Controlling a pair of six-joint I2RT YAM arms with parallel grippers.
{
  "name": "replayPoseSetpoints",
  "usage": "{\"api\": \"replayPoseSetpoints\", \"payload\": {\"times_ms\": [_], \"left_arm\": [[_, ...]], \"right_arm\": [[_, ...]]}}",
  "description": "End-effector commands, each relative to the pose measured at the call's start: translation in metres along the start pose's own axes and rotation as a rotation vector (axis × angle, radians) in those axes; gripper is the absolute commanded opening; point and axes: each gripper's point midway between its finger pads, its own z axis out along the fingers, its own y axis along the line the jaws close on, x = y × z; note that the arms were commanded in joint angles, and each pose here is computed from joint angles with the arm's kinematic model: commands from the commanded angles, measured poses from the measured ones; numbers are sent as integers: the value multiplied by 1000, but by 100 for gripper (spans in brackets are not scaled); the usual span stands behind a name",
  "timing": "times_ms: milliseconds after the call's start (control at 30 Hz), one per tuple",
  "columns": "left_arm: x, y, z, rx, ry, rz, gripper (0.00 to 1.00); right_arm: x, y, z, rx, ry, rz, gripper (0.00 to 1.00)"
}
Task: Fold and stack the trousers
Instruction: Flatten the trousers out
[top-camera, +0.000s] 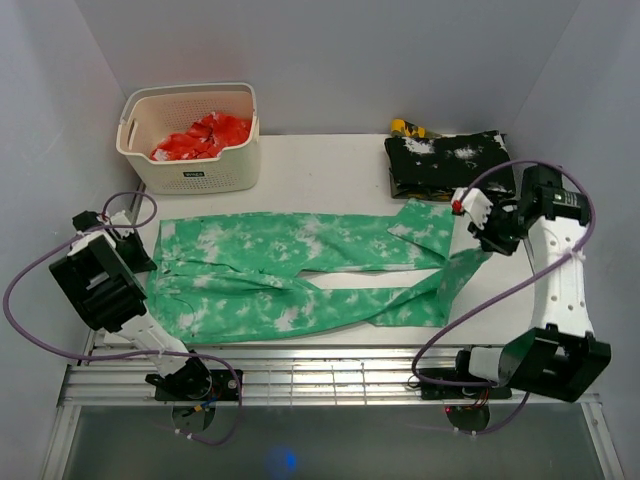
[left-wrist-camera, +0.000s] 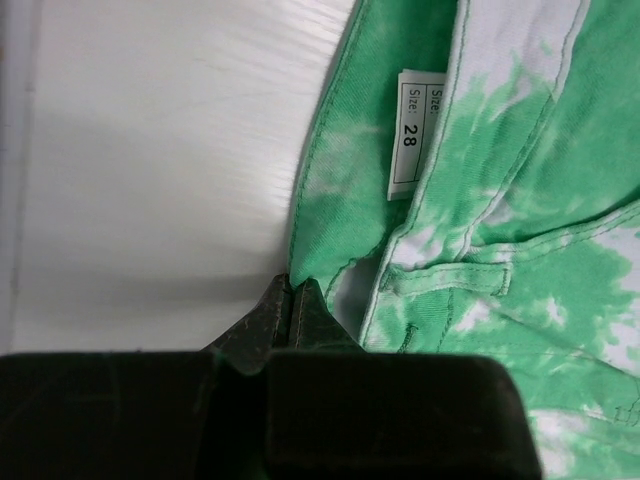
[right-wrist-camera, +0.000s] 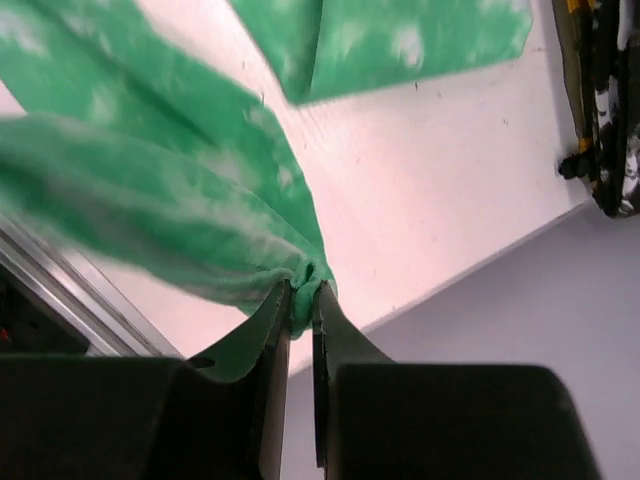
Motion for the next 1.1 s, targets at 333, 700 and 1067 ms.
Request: {"api": "replayPoseSetpoints", "payload": {"times_ms": [333,700,1067], "left_arm": [[-36,17,-10,111,-64,33,0],[-3,-77,-79,396,-157,512,65],[107,-233,-99,735,60,991,65]], "right_arm": [[138,-9,-8,136,182,-455,13],[142,-47,-6,203,133,-263,93],[159,-10,73,-62,117,-175,91]]}}
